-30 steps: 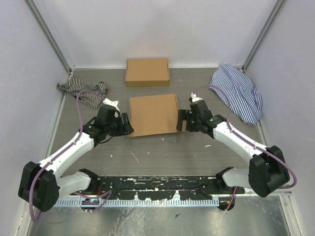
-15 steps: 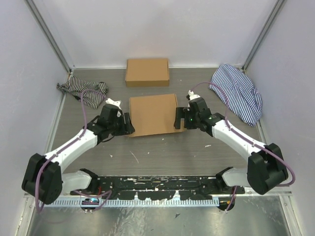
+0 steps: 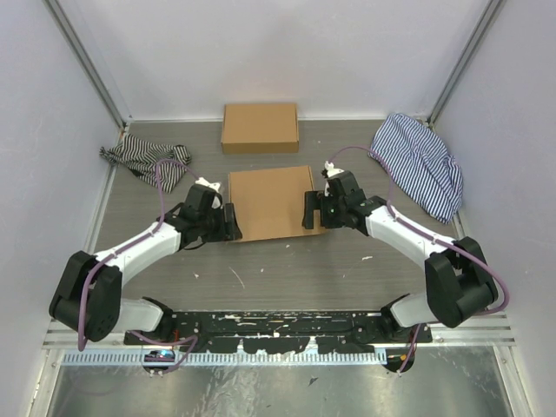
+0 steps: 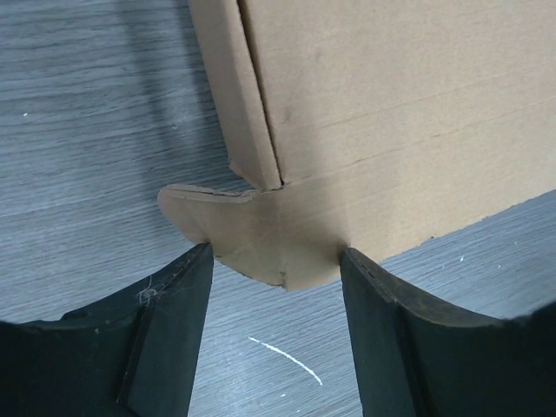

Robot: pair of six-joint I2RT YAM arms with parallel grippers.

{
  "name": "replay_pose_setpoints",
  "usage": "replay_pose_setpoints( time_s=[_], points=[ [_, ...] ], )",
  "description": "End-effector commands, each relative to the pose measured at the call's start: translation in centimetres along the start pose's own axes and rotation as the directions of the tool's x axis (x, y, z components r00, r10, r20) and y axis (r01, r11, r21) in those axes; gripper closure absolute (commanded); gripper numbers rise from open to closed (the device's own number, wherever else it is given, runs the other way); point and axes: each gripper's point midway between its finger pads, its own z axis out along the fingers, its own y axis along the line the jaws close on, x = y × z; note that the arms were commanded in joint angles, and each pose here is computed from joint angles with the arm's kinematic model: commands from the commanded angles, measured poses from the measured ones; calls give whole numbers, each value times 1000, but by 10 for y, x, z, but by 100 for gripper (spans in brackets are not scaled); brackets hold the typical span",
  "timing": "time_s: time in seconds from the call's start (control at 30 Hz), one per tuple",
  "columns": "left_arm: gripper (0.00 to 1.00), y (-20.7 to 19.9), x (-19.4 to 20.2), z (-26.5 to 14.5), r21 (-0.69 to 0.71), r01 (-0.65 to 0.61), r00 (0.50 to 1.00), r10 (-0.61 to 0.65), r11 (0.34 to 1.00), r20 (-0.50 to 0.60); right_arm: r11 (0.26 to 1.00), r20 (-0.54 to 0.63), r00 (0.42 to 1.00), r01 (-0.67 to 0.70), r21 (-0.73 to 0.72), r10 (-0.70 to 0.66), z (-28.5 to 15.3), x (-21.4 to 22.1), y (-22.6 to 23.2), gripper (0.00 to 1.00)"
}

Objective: Fold the paper box

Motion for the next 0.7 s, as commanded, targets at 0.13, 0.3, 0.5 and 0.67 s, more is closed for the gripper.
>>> replay_pose_setpoints(
  time_s=[0.13,0.3,0.5,0.67],
  points=[
    [32,-15,-25,-15,46,-39,996,35,998,86,998,120,992,39,-39,-34,-16,-31,17,0],
    [31,-17,-37,-21,46,-72,989,65,996,135,998,142,989,51,-25,-47,-14,-41,17,0],
    [32,-20,-27,-5,67,-66,996,62,996,61,998,105,993,53,-30,-50,-3,-39,19,0],
    [32,-21,-23,-3,80,-67,997,63,995,48,996,76,995,64,-58,-59,-2,-30,23,0]
  ],
)
